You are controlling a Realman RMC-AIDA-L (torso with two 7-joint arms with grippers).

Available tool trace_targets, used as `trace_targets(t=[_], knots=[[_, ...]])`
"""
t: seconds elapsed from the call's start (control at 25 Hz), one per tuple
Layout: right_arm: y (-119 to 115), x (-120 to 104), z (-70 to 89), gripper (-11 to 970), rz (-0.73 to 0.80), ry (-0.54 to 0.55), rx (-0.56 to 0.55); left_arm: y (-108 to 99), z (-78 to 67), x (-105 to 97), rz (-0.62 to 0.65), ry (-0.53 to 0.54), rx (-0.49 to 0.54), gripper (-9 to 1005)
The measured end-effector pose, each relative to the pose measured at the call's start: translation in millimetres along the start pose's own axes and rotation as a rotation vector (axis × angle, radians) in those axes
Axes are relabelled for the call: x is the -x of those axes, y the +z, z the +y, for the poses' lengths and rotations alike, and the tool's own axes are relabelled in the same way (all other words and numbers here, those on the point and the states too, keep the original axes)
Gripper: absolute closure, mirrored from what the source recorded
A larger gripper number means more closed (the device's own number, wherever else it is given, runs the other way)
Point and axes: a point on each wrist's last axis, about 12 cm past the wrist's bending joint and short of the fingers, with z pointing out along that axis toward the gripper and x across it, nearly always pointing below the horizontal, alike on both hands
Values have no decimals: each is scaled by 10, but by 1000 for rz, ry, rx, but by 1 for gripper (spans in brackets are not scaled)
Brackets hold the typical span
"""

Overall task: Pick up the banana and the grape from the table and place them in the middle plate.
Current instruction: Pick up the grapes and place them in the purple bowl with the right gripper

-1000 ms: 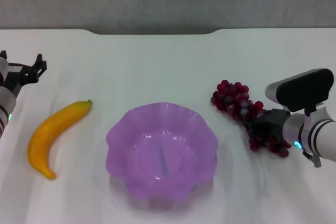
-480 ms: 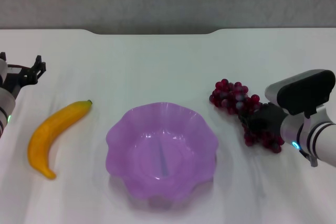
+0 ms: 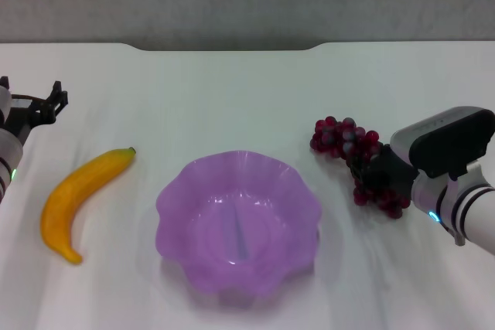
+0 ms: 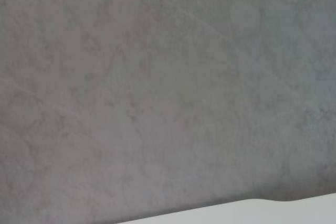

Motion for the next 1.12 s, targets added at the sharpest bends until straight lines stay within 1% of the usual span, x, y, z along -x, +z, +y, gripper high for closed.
trace_targets(t=[0.16,0.48,0.64,0.96,1.12], knots=[[-19,-5,6,520,-34,-4,-3,-2,2,-4,1,0,1,106],[-55,34,83,523,-130,-35,11,-11,13,-21,5,1,3,105],[-81,23,73,525,-170,-40,2,-13,16,-25,7,1,4,106],[-98,-9,64,528,-189,-52,-3,-12,14,-20,4,1,3,106],[-127,33,140,527,-248,-70,18,-17,26,-34,9,3,6,105]])
